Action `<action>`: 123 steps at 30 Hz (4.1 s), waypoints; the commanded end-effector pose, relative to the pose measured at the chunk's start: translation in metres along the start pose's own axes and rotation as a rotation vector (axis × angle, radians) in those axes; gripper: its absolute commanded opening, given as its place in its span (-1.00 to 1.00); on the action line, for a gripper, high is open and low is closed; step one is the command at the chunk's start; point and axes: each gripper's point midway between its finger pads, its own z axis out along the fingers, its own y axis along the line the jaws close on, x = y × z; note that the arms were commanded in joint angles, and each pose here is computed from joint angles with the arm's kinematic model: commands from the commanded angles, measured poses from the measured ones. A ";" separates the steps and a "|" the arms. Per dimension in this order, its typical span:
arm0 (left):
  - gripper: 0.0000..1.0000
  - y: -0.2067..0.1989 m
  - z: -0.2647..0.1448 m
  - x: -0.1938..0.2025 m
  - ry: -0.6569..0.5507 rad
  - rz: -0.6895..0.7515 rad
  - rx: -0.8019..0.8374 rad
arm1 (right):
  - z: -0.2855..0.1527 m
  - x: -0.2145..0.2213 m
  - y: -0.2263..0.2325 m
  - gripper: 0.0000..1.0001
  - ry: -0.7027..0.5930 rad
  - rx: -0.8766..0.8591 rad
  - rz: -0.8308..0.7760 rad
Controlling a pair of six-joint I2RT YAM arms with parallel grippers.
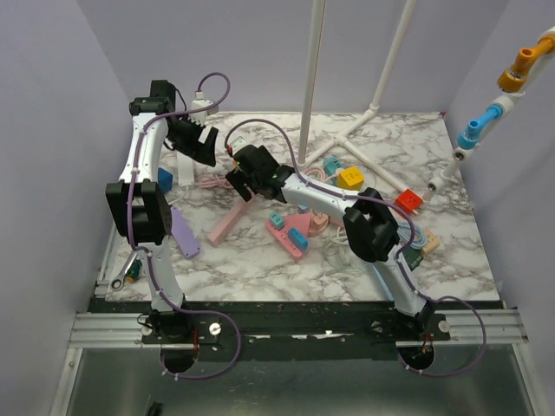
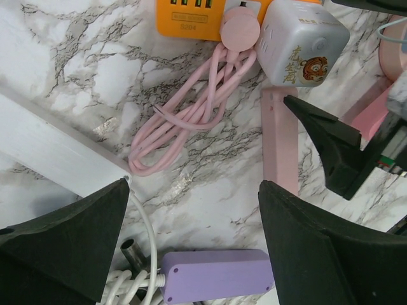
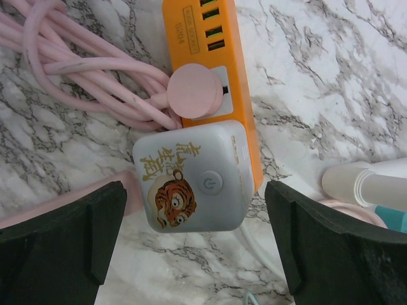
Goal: Pull the plug off the socket
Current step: Remove the plug from the socket, then place the plug at the center of the board.
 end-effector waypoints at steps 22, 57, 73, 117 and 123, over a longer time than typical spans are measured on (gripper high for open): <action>0.94 -0.012 -0.008 -0.007 -0.075 -0.051 0.044 | -0.035 -0.034 -0.009 -0.42 -0.218 0.017 0.010; 0.97 -0.048 0.064 -0.015 -0.253 -0.481 0.470 | -0.152 -0.115 -0.015 -0.92 -0.634 -0.155 0.286; 0.94 -0.077 0.051 -0.035 -0.384 -0.453 0.735 | -0.163 -0.126 -0.001 -0.92 -0.675 -0.238 0.310; -1.00 -0.061 0.067 -0.017 -0.309 -0.364 0.387 | -0.195 -0.006 -0.132 -0.94 -0.423 0.128 0.537; -1.00 -0.071 0.058 -0.021 -0.313 -0.356 0.441 | -0.185 0.115 -0.192 -0.90 -0.137 0.364 0.726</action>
